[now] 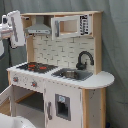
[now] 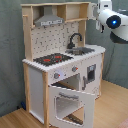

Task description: Play with the kitchen

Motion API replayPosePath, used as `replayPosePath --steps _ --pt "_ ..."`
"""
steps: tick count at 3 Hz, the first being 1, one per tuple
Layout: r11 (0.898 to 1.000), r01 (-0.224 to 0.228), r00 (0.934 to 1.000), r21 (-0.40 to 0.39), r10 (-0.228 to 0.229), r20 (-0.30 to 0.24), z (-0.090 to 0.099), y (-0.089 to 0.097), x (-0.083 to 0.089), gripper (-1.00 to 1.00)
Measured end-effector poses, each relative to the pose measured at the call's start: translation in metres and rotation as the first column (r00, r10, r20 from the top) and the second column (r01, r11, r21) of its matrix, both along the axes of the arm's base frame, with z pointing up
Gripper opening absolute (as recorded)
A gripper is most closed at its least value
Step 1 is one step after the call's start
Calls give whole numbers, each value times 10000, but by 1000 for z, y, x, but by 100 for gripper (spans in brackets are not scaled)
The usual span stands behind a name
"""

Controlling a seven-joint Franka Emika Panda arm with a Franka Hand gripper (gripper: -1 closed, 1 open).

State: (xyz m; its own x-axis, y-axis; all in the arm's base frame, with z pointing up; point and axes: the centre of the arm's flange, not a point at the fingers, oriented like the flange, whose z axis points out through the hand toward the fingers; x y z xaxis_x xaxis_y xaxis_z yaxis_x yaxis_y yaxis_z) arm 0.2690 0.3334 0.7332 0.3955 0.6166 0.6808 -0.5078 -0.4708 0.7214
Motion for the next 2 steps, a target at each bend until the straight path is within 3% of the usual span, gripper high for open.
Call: replayPosePath --steps 1,2 --pt "9997 10 10000 -241 -10 12 -4 18 -34 100" --pt "9956 -506 9986 -785 514 80 -25 56 -72 100"
